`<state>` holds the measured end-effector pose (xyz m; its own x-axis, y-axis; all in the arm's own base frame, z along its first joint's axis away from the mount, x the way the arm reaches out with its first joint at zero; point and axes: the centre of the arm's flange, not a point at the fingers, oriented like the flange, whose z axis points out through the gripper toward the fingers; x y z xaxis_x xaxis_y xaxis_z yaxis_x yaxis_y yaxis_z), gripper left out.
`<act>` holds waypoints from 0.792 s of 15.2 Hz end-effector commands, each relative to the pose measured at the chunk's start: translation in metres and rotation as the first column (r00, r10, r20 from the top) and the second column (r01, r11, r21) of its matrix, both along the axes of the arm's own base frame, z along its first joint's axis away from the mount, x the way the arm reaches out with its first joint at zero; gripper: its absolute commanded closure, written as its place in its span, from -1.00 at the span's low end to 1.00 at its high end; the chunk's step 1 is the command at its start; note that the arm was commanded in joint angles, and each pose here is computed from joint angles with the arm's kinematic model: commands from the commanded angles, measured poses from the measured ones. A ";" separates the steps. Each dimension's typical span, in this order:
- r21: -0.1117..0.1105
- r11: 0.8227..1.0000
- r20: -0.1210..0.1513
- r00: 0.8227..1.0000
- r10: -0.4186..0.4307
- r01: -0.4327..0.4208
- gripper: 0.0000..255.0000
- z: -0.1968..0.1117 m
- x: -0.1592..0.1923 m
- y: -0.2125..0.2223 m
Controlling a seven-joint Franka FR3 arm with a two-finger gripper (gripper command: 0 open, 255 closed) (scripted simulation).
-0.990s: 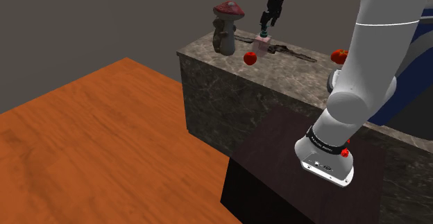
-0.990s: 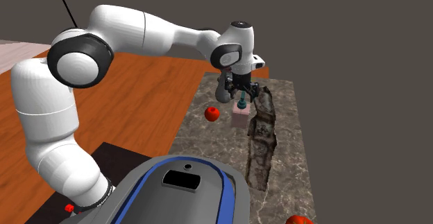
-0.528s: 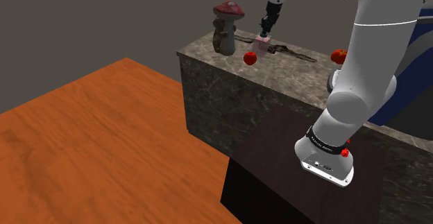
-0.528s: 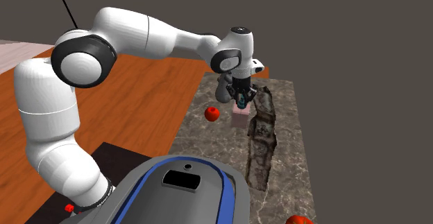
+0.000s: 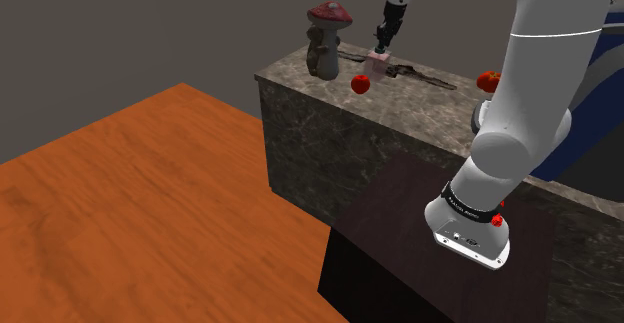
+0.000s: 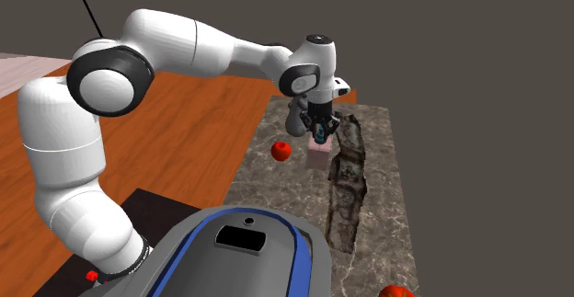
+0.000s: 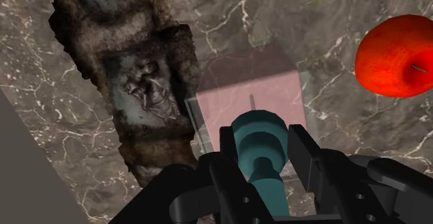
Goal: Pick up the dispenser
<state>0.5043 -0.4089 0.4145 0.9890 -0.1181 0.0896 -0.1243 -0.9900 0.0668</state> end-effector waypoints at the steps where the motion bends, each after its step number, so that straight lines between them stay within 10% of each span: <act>1: 0.000 1.000 -0.001 1.000 0.000 0.000 1.00 0.008 0.000 0.000; 12: 0.000 1.000 -0.001 1.000 0.000 0.000 1.00 0.066 0.000 0.000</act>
<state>0.5038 -0.4085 0.4730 0.9890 -0.1182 0.0891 -0.1243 -0.9900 0.0667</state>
